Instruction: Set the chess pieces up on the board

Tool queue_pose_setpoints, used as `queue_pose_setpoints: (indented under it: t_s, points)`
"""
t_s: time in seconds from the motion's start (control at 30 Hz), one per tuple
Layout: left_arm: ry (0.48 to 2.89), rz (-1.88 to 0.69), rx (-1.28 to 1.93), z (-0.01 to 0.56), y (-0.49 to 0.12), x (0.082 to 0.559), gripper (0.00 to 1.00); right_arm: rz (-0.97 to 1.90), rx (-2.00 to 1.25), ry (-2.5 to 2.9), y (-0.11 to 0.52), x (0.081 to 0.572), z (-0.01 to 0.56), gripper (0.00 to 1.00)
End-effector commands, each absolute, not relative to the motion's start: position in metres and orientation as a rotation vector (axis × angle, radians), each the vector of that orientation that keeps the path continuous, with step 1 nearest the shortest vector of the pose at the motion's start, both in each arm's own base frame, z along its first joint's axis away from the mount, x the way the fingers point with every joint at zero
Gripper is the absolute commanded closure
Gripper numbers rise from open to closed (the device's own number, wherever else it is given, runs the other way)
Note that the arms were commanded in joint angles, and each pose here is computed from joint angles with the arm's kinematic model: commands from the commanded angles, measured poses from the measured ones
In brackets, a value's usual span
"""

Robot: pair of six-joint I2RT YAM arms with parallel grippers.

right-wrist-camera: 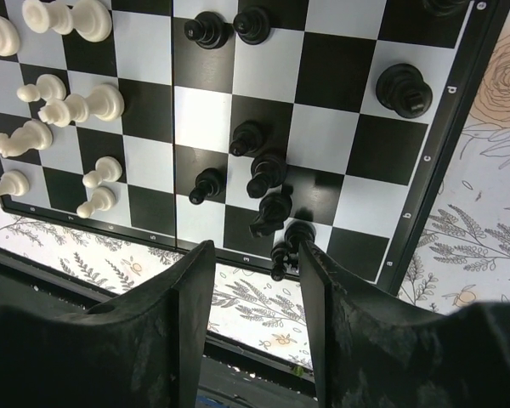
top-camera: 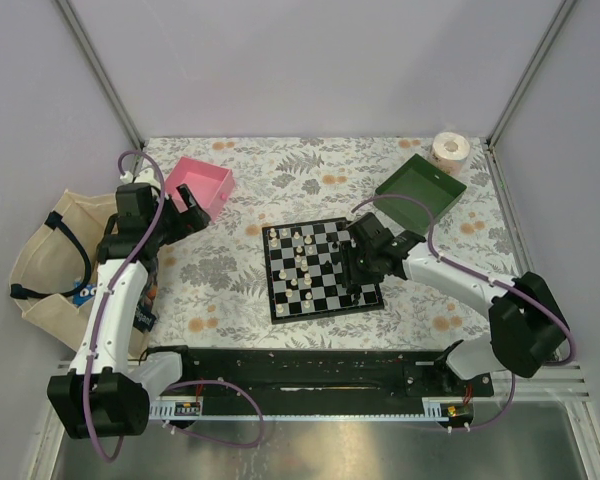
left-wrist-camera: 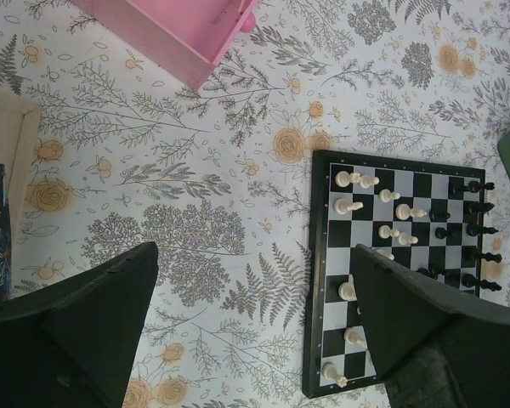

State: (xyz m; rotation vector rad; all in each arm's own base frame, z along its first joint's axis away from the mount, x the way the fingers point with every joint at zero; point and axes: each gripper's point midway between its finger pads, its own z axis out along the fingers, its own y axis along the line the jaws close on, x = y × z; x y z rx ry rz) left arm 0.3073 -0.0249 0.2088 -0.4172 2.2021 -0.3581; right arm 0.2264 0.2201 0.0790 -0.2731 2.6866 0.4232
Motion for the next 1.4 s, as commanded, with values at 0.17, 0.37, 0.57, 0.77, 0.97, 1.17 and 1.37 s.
queue_pose_setpoints:
  t_s: [0.17,0.37,0.57,0.77,0.97,1.17,1.37]
  points:
    - [2.176,-0.384,-0.389,0.217,-0.027,0.314,0.01,0.438,-0.33,2.692,0.235,0.234,0.071,0.49]
    - [2.176,-0.386,-0.389,0.217,-0.027,0.314,0.01,0.435,-0.344,2.707,0.236,0.232,0.067,0.5]
    - [2.174,-0.387,-0.391,0.217,-0.027,0.314,0.01,0.425,-0.352,2.721,0.236,0.231,0.063,0.52]
    - [2.171,-0.392,-0.387,0.218,-0.028,0.313,0.01,0.385,-0.346,2.733,0.234,0.234,0.058,0.59]
    - [2.17,-0.392,-0.387,0.219,-0.028,0.313,0.01,0.387,-0.348,2.723,0.234,0.234,0.063,0.68]
    - [2.169,-0.394,-0.385,0.219,-0.028,0.313,0.01,0.393,-0.335,2.697,0.233,0.236,0.074,0.72]
    - [2.17,-0.394,-0.386,0.219,-0.028,0.313,0.01,0.371,-0.319,2.654,0.229,0.241,0.089,0.73]
